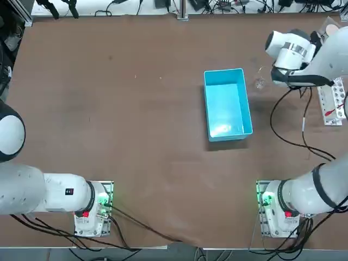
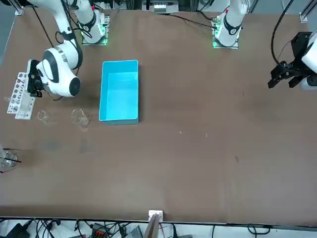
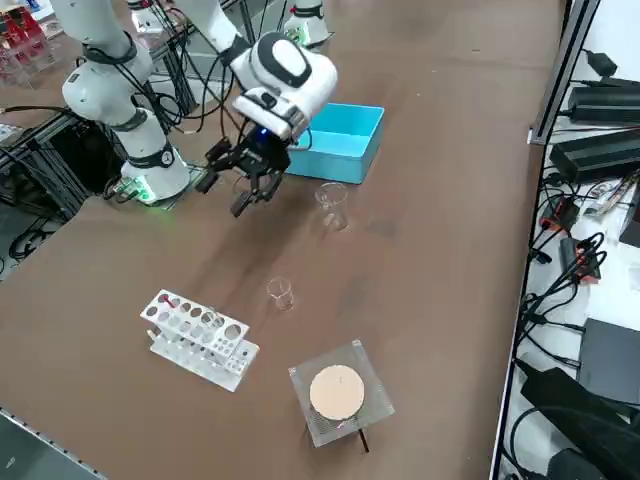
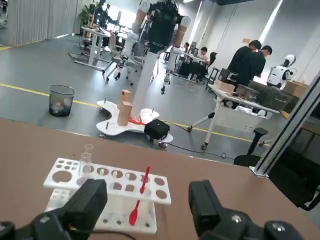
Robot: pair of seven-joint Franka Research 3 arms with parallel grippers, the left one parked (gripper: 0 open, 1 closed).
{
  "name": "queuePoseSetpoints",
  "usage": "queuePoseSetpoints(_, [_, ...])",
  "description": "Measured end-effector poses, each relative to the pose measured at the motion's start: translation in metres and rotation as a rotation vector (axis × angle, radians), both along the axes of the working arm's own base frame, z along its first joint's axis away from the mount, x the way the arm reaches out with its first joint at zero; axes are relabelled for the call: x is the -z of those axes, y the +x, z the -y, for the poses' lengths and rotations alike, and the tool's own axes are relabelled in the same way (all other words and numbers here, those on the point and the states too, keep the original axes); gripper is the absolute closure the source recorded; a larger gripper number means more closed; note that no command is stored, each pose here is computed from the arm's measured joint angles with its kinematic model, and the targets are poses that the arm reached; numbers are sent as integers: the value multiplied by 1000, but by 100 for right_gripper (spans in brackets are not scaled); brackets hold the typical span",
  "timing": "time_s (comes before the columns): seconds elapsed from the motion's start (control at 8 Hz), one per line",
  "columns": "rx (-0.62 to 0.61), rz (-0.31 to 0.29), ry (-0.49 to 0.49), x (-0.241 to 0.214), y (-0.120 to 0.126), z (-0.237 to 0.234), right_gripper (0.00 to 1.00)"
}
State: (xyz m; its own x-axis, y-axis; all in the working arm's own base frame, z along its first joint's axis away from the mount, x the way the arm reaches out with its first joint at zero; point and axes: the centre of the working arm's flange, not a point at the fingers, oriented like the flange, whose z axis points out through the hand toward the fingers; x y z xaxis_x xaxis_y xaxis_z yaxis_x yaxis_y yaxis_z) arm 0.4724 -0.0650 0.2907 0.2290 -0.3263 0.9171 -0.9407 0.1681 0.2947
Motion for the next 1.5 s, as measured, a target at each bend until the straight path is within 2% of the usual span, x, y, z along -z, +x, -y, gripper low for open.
queuePoseSetpoints(0.38, [-31,-15,21,20,-14,43,0])
queuePoseSetpoints(0.62, [-45,13,25,28,-21,63,0])
queuePoseSetpoints(1.0, [-87,75,-30,44,-37,90,6])
queuePoseSetpoints(1.5, [-136,90,-91,83,-54,116,20])
